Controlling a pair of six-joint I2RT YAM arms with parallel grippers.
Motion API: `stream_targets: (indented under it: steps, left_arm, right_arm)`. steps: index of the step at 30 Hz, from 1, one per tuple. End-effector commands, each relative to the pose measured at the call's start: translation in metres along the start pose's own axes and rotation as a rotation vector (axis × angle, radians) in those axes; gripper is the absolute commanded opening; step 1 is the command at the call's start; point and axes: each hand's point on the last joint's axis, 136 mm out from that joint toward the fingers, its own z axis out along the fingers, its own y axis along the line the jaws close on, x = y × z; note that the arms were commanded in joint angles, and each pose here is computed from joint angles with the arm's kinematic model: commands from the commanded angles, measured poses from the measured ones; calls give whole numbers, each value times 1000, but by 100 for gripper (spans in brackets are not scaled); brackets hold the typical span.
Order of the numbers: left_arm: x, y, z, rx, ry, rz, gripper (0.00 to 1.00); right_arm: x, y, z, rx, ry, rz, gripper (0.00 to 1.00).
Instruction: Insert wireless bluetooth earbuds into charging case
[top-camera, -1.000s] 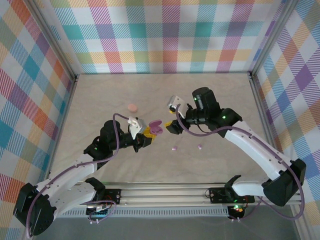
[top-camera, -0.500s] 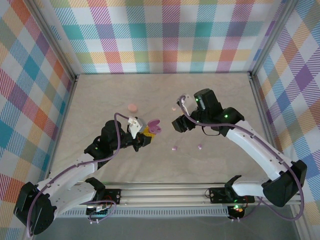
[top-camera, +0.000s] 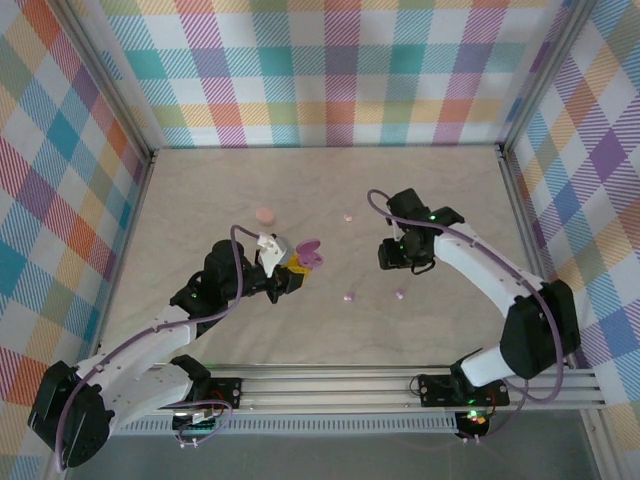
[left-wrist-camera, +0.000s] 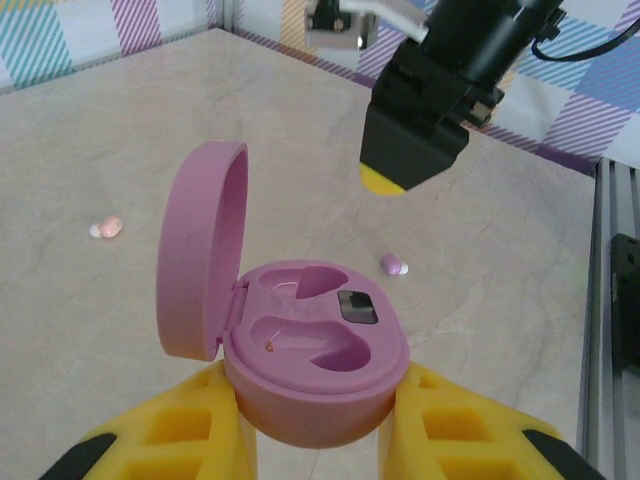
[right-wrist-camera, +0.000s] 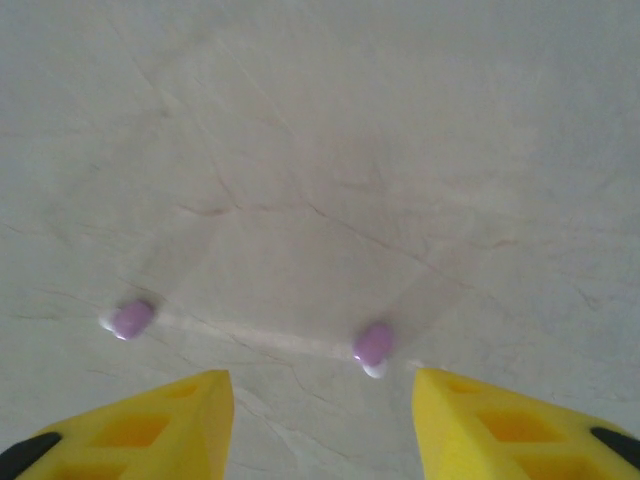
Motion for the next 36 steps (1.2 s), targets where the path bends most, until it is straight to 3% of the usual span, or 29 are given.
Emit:
stream_targets:
  steps: [1, 12, 19, 36]
  left_arm:
    - [-7, -2, 1, 20, -12, 19, 5]
    - [-6, -3, 0, 20, 3, 36, 5]
    - [-4, -4, 3, 36, 6, 36, 5]
    - [-4, -9, 2, 64, 8, 31, 5]
  right_arm:
    - [16, -10, 13, 57, 87, 56, 47]
    - [33, -17, 46, 97, 186, 98, 26]
    - [48, -20, 66, 71, 223, 156, 35]
    - [55, -19, 87, 63, 271, 141, 32]
